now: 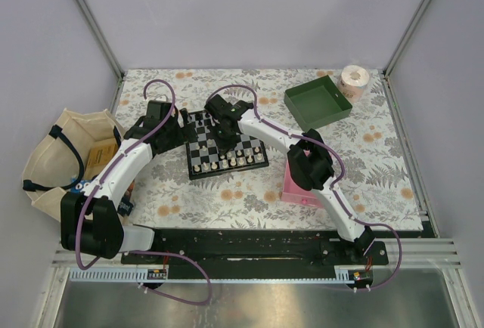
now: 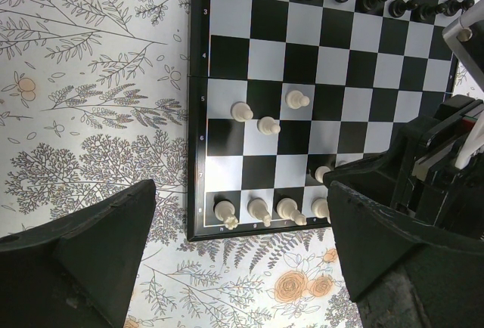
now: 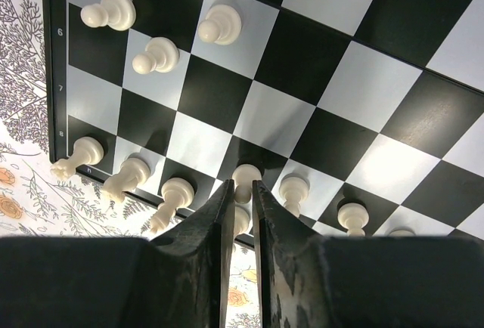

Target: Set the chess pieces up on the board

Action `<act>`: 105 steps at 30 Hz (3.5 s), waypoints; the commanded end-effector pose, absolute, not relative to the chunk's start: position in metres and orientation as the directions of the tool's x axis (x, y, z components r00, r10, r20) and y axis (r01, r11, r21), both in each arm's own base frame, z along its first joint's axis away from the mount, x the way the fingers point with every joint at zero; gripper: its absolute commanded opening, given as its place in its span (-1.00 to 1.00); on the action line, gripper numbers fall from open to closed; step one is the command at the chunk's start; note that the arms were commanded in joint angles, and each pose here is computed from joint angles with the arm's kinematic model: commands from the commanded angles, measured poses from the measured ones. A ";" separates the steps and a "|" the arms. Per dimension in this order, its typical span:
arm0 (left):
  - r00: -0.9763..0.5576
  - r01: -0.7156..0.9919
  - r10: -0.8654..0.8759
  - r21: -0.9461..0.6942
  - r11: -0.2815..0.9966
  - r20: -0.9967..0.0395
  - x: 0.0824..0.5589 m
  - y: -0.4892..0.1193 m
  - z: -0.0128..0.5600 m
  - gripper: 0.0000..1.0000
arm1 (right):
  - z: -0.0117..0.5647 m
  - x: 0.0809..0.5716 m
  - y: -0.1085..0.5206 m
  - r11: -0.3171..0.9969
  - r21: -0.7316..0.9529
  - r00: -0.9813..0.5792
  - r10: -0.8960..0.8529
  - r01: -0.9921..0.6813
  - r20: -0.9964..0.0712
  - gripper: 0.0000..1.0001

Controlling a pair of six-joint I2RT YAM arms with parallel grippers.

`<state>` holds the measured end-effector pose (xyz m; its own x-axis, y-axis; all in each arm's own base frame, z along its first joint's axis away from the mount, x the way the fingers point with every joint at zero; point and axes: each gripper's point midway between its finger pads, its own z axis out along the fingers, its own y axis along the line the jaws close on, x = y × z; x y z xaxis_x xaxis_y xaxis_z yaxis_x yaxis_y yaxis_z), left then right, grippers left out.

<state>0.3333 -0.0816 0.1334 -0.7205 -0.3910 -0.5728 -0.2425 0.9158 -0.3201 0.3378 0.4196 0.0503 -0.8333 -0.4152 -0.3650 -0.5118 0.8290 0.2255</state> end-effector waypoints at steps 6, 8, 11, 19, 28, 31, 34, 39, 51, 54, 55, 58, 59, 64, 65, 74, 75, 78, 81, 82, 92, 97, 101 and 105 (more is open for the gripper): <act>-0.704 -0.239 -0.403 -0.340 0.910 -0.585 0.339 -0.082 0.135 0.98 | 0.094 0.343 0.434 0.807 0.251 -0.800 -0.387 -0.534 -0.458 -0.38; -0.704 -0.236 -0.401 -0.340 0.910 -0.586 0.339 -0.083 0.136 0.98 | 0.096 0.343 0.434 0.805 0.254 -0.799 -0.386 -0.536 -0.460 -0.34; -0.702 -0.234 -0.401 -0.341 0.910 -0.588 0.339 -0.082 0.137 0.98 | 0.103 0.344 0.434 0.804 0.254 -0.794 -0.382 -0.538 -0.473 -0.34; -0.728 -0.198 -0.383 -0.360 0.911 -0.568 0.342 -0.092 0.135 0.98 | 0.133 0.353 0.432 0.803 0.239 -0.764 -0.360 -0.546 -0.535 -0.24; -0.793 -0.170 -0.333 -0.341 0.925 -0.510 0.348 -0.100 0.117 0.93 | 0.179 0.373 0.402 0.835 0.244 -0.754 -0.269 -0.492 -0.599 -0.17; -0.809 -0.159 -0.308 -0.317 0.935 -0.501 0.354 -0.101 0.112 0.82 | 0.200 0.377 0.388 0.839 0.260 -0.744 -0.229 -0.478 -0.628 -0.17; -0.822 -0.141 -0.280 -0.298 0.944 -0.497 0.361 -0.103 0.110 0.64 | 0.218 0.374 0.379 0.834 0.273 -0.727 -0.203 -0.479 -0.656 -0.18; -0.840 -0.121 -0.239 -0.261 0.958 -0.487 0.375 -0.109 0.107 0.46 | 0.228 0.365 0.365 0.832 0.298 -0.723 -0.167 -0.468 -0.670 -0.18; -0.869 0.000 -0.126 -0.255 0.967 -0.479 0.397 -0.156 0.105 0.34 | 0.226 0.357 0.342 0.837 0.359 -0.743 -0.083 -0.414 -0.664 -0.19; -0.873 0.009 -0.116 -0.253 0.967 -0.474 0.401 -0.159 0.101 0.28 | 0.225 0.357 0.337 0.840 0.368 -0.746 -0.063 -0.399 -0.663 -0.20; -0.874 0.009 -0.115 -0.250 0.968 -0.473 0.403 -0.159 0.100 0.26 | 0.226 0.356 0.337 0.839 0.370 -0.745 -0.062 -0.400 -0.665 -0.20; -0.876 0.007 -0.106 -0.231 0.973 -0.471 0.407 -0.159 0.095 0.18 | 0.226 0.357 0.332 0.841 0.373 -0.744 -0.050 -0.391 -0.666 -0.20; -0.880 0.004 -0.103 -0.223 0.975 -0.464 0.408 -0.158 0.092 0.15 | 0.226 0.356 0.331 0.843 0.371 -0.744 -0.050 -0.389 -0.666 -0.21; -0.893 -0.006 -0.096 -0.201 0.979 -0.440 0.409 -0.156 0.080 0.10 | 0.224 0.355 0.326 0.846 0.375 -0.748 -0.041 -0.378 -0.663 -0.21; -0.892 -0.010 -0.096 -0.193 0.981 -0.441 0.409 -0.154 0.079 0.08 | 0.225 0.355 0.326 0.846 0.376 -0.746 -0.038 -0.377 -0.665 -0.21; -0.902 -0.013 -0.090 -0.183 0.983 -0.423 0.408 -0.154 0.070 -0.04 | 0.224 0.355 0.325 0.844 0.389 -0.750 -0.023 -0.368 -0.660 -0.21; -0.904 -0.012 -0.090 -0.184 0.983 -0.418 0.407 -0.155 0.068 -0.05 | 0.222 0.355 0.325 0.844 0.389 -0.752 -0.024 -0.368 -0.658 -0.21; -0.908 -0.014 -0.089 -0.180 0.983 -0.411 0.407 -0.155 0.064 -0.07 | 0.223 0.354 0.326 0.842 0.392 -0.754 -0.025 -0.370 -0.657 -0.21; -0.908 -0.014 -0.090 -0.186 0.982 -0.410 0.408 -0.157 0.063 -0.12 | 0.222 0.354 0.325 0.843 0.392 -0.755 -0.024 -0.368 -0.656 -0.20; -0.907 -0.015 -0.092 -0.187 0.982 -0.411 0.409 -0.157 0.063 -0.12 | 0.223 0.354 0.325 0.843 0.393 -0.753 -0.022 -0.368 -0.658 -0.19; -0.908 -0.013 -0.089 -0.184 0.983 -0.409 0.411 -0.159 0.061 -0.15 | 0.221 0.353 0.326 0.841 0.400 -0.758 -0.018 -0.365 -0.652 0.37; -0.908 -0.013 -0.090 -0.187 0.982 -0.409 0.413 -0.160 0.059 -0.20 | 0.221 0.354 0.325 0.843 0.396 -0.756 -0.019 -0.364 -0.654 0.49; -0.908 -0.013 -0.087 -0.181 0.983 -0.409 0.411 -0.159 0.059 -0.28 | 0.220 0.353 0.326 0.843 0.397 -0.759 -0.021 -0.364 -0.651 0.50; -0.911 -0.012 -0.086 -0.184 0.983 -0.403 0.408 -0.159 0.058 -0.35 | 0.219 0.354 0.326 0.841 0.399 -0.759 -0.020 -0.364 -0.651 0.50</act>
